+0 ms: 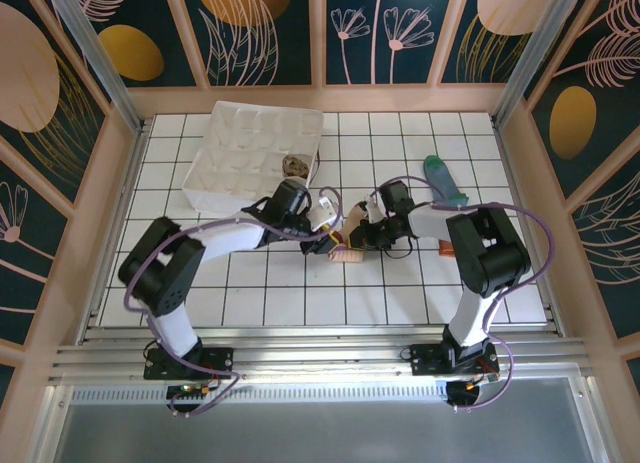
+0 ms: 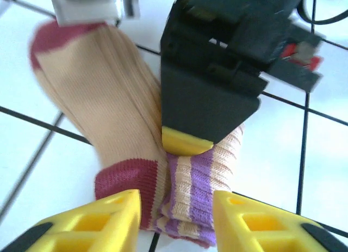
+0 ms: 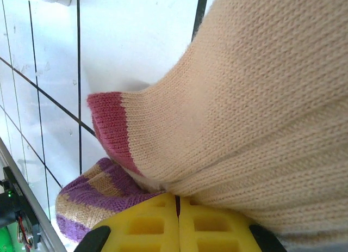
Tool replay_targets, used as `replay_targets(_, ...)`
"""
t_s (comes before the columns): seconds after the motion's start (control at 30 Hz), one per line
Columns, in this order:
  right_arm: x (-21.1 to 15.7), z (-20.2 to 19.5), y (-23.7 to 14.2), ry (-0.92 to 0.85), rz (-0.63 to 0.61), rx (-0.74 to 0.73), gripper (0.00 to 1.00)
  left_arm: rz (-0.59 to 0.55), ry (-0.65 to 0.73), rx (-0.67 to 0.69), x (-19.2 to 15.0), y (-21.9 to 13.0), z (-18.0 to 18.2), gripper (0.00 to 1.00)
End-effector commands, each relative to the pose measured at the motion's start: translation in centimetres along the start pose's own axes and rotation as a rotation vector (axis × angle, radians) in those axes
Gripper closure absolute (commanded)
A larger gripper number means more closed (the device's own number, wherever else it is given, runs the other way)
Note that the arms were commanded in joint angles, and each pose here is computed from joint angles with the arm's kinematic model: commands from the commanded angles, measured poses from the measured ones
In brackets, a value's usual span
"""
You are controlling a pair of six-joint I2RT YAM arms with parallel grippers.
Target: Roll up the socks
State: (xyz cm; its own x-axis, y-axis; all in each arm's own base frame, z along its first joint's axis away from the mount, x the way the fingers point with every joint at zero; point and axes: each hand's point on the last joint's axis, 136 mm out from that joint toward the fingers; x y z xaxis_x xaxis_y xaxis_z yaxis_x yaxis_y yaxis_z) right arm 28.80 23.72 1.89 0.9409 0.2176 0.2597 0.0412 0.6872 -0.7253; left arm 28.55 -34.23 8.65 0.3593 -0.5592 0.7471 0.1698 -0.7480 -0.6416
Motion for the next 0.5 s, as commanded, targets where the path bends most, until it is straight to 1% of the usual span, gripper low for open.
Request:
replay_targets(0.0,-8.6,-6.2,1.5,0.131,0.269,-0.252,1.0,0.021,0.38,0.174,0.5,-0.3,-0.8,0.55)
replay_targets(0.07,-8.7,-6.2,1.6,0.132,0.278,-0.25,1.0,0.065,0.473,0.218,-0.3,0.2,-1.2,0.52)
replay_targets(0.17,-8.6,-6.1,1.8,0.133,0.282,-0.244,1.0,0.137,0.575,0.244,-1.5,1.7,-1.6,0.52)
replay_targets(0.23,-8.5,-6.2,1.9,0.137,0.285,-0.242,1.0,0.183,0.594,0.25,-2.6,3.0,-1.5,0.53)
replay_targets(0.47,-8.4,-6.1,2.0,0.136,0.297,-0.241,1.0,0.238,0.598,0.313,-4.6,4.7,0.4,0.52)
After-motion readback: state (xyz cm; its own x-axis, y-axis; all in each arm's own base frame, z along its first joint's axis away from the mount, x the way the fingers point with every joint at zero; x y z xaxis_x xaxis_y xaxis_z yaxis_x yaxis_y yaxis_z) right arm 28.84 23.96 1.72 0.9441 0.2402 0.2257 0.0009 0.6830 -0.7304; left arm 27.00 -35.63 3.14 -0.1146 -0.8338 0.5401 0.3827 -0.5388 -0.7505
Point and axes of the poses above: each hand's point on the last joint's axis, 136 mm out from that joint toward the fingers, its own y axis out along the fingers, its own z axis along the line the jaws close on, x = y × z, and after that the axes turned 7 degrees about -y, right-handed
